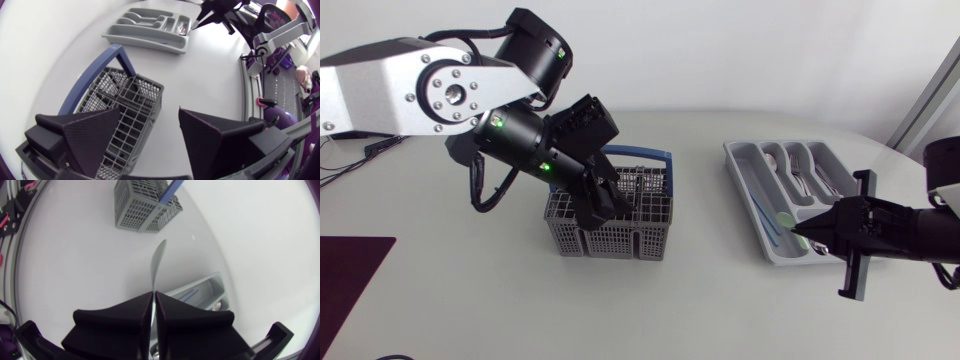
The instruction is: Unload the cutlery basket into the drawer organizer.
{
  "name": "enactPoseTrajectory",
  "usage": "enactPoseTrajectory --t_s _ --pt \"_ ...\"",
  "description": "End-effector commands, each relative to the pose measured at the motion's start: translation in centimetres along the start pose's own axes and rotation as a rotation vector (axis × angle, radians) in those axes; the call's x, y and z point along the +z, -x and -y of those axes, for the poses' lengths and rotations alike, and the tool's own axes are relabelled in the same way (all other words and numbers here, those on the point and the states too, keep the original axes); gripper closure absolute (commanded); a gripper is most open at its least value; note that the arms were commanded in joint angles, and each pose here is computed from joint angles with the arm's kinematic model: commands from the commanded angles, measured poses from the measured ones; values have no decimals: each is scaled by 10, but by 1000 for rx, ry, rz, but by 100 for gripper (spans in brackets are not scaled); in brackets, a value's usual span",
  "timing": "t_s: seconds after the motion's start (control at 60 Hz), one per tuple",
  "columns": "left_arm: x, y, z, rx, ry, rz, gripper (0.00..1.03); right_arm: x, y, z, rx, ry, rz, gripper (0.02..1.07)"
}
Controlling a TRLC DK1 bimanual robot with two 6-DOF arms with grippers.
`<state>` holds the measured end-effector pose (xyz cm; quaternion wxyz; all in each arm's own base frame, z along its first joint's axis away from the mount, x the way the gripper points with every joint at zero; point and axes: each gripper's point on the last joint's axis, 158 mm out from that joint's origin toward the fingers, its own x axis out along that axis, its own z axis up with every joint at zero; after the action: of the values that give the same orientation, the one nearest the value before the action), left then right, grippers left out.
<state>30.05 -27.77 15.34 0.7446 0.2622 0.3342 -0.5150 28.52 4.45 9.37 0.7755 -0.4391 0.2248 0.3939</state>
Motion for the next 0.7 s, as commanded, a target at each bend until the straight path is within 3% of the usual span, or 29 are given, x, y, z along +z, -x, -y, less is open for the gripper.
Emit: enactPoseTrajectory --t_s 0.0,0.333,0.683 --pt "-10 6 -6 51 56 -19 4 -26 1 -5 5 22 -42 101" --pt "-31 19 -28 151 156 -53 4 -96 10 18 -91 24 -141 101" --pt "-44 23 -32 185 177 -62 4 -145 -2 32 -164 102 -256 101"
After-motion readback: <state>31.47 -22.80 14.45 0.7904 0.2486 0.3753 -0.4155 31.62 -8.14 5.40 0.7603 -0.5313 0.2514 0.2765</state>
